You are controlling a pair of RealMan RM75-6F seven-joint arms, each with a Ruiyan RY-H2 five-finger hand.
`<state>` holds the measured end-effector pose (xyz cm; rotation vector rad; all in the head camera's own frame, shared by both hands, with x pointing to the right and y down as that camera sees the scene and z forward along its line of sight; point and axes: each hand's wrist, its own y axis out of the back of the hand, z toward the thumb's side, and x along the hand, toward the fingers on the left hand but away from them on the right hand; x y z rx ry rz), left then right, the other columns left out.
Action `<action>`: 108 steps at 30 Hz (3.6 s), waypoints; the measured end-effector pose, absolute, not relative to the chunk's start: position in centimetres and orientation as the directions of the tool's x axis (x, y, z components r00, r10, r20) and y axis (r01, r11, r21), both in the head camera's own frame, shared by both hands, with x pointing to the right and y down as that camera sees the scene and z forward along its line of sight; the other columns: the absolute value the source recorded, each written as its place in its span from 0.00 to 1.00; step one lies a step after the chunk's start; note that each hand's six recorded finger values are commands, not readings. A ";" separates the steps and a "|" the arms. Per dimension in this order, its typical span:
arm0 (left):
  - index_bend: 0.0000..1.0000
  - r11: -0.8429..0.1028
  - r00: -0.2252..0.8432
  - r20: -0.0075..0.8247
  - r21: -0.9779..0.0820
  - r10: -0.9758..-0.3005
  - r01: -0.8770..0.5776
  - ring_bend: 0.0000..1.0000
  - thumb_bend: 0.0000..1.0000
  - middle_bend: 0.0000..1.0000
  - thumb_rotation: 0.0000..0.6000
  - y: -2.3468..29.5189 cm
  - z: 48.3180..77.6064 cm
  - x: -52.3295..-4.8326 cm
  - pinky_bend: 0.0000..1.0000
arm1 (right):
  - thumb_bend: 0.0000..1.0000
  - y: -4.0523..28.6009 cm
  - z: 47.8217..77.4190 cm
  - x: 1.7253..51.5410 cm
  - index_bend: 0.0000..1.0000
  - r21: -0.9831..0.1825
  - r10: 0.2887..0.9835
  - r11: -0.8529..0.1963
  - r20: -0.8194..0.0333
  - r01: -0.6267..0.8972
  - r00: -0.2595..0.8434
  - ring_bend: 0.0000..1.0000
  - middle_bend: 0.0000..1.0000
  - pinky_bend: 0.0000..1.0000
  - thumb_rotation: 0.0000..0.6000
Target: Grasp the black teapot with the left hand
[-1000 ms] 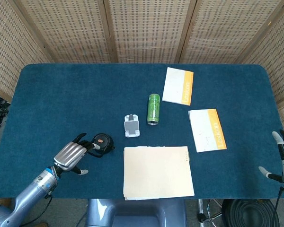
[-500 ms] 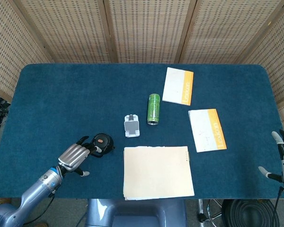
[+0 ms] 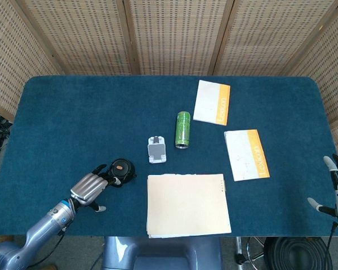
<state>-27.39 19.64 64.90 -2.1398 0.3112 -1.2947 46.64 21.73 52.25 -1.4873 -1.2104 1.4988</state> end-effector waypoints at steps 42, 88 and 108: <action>0.43 -0.802 0.454 0.762 -0.577 -0.463 0.151 0.39 0.00 0.47 1.00 20.7 67.9 -27.0 0.00 | 0.00 21.7 52.4 46.5 0.00 -0.934 0.934 -0.328 -0.343 0.139 -0.102 0.00 0.00 0.00 1.00; 1.00 -0.695 0.421 0.608 -0.715 -0.673 -0.079 0.87 0.79 1.00 0.60 17.3 62.9 -30.4 0.07 | 0.00 21.9 51.7 46.2 0.00 -0.938 0.941 -0.312 -0.327 0.149 -0.090 0.00 0.00 0.00 1.00; 1.00 -0.636 0.374 0.597 -0.771 -0.710 0.025 0.87 1.00 1.00 0.50 16.4 63.2 -31.1 0.57 | 0.00 21.9 51.8 46.2 0.00 -0.938 0.940 -0.314 -0.329 0.149 -0.089 0.00 0.00 0.00 1.00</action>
